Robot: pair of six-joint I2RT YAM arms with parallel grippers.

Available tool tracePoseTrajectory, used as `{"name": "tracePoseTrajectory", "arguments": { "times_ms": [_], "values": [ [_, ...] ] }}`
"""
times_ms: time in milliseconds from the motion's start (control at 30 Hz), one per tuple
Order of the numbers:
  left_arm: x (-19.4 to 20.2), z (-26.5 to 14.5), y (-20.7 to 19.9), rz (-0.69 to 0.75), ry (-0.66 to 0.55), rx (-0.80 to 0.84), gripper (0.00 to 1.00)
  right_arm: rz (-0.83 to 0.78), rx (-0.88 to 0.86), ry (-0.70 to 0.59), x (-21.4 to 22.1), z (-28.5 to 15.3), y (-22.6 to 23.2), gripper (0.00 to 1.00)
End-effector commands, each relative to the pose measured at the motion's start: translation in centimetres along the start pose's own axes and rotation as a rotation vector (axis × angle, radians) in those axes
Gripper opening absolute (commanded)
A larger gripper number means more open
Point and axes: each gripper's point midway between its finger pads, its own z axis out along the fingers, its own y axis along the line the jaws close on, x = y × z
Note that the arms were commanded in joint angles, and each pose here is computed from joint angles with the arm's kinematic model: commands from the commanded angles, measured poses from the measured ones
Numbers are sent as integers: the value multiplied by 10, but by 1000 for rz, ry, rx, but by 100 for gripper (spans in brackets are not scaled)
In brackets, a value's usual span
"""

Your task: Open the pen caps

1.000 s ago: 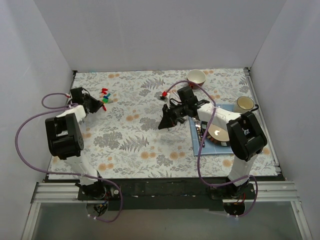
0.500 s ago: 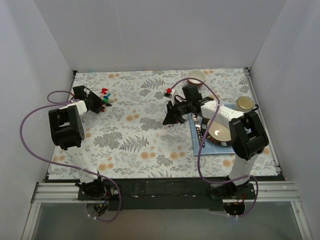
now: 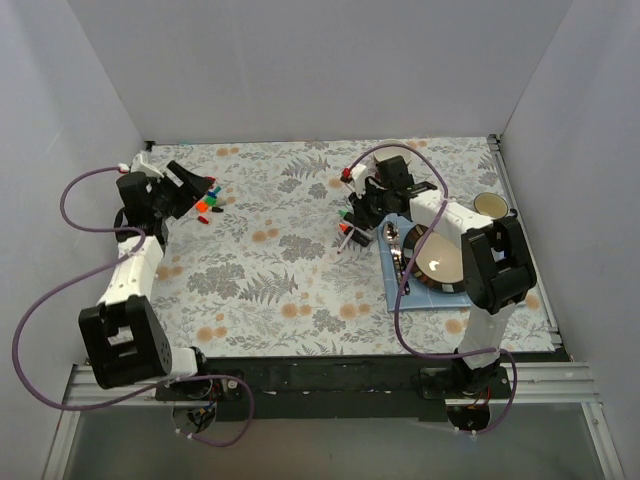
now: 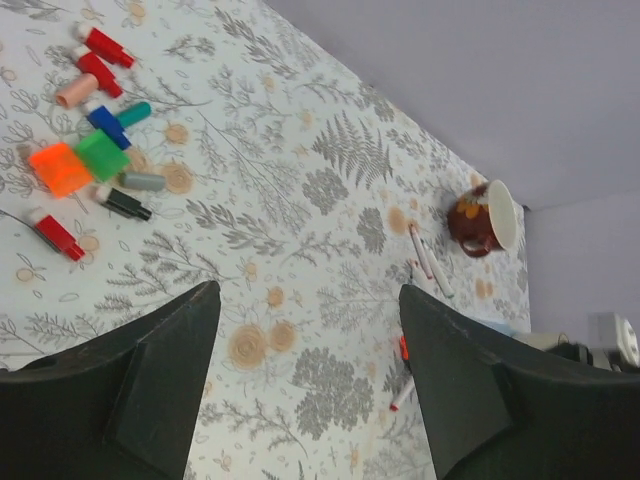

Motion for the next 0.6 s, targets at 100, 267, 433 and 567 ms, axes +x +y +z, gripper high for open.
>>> {"name": "tracePoseTrajectory", "arguments": {
  "times_ms": [100,267,433,567],
  "values": [
    [54,-56,-24,70,76,173,73,-72,180,126,23,5,-50,21],
    [64,-84,-30,121,45,180,77,-71,190,170,34,12,-58,31],
    [78,-90,-24,144,51,172,80,-66,189,152,30,4,-56,43],
    [82,-91,-28,140,51,193,98,-65,179,102,16,-10,-53,44]
  ]
}}
